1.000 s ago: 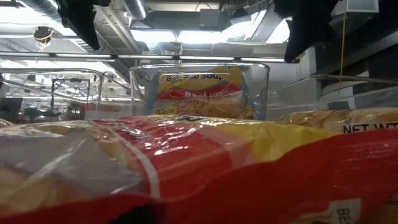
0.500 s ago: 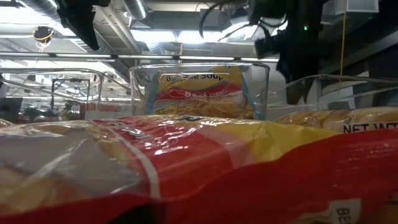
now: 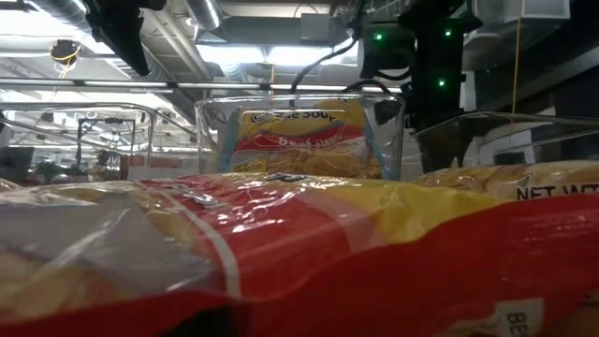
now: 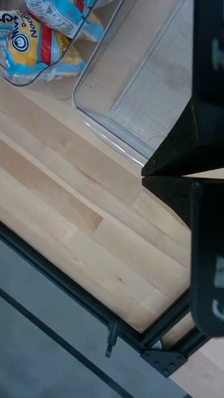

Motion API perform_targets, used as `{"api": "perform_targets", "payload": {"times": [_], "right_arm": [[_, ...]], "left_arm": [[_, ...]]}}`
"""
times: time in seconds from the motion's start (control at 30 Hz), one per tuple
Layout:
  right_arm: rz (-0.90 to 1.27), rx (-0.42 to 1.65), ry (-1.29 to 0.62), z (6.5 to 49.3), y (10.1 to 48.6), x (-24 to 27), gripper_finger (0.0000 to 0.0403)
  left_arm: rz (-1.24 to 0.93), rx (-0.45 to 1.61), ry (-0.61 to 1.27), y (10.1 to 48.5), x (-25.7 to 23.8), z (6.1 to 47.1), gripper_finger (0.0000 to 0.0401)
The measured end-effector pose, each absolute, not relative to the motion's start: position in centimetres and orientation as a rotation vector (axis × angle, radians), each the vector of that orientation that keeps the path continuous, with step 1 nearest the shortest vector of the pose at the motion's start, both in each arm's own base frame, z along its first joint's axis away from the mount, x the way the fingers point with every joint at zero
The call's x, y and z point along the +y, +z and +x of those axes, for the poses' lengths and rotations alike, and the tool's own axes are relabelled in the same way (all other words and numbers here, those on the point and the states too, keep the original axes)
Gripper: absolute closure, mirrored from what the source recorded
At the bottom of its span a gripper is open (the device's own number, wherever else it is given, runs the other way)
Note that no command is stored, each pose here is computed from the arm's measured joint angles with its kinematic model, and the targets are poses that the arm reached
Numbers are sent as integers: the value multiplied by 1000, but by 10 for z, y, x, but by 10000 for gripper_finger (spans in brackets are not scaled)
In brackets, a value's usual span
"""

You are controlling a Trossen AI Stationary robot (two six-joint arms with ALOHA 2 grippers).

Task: Sort Maruchan noodles
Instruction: Put the yellow noodle pack into the right transparent bin

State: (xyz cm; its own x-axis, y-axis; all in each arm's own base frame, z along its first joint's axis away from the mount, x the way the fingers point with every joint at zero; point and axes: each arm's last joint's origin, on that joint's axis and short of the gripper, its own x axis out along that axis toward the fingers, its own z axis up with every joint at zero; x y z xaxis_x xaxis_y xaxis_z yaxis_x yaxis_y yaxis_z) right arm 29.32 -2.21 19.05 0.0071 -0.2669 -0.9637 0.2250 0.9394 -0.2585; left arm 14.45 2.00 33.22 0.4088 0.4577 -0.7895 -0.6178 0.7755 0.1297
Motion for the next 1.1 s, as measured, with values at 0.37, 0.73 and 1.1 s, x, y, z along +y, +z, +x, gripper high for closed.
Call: {"api": "perform_targets", "payload": {"times": [0.37, 0.73, 1.1], "right_arm": [[60, 1504, -339, 290, 176, -26, 251], [98, 1479, -341, 292, 175, -26, 339], [124, 1519, -386, 293, 195, -26, 401]], "left_arm": [[-193, 928, 683, 332, 20, 144, 401], [-193, 928, 683, 332, 20, 144, 401], [-193, 928, 683, 332, 20, 145, 401]]}}
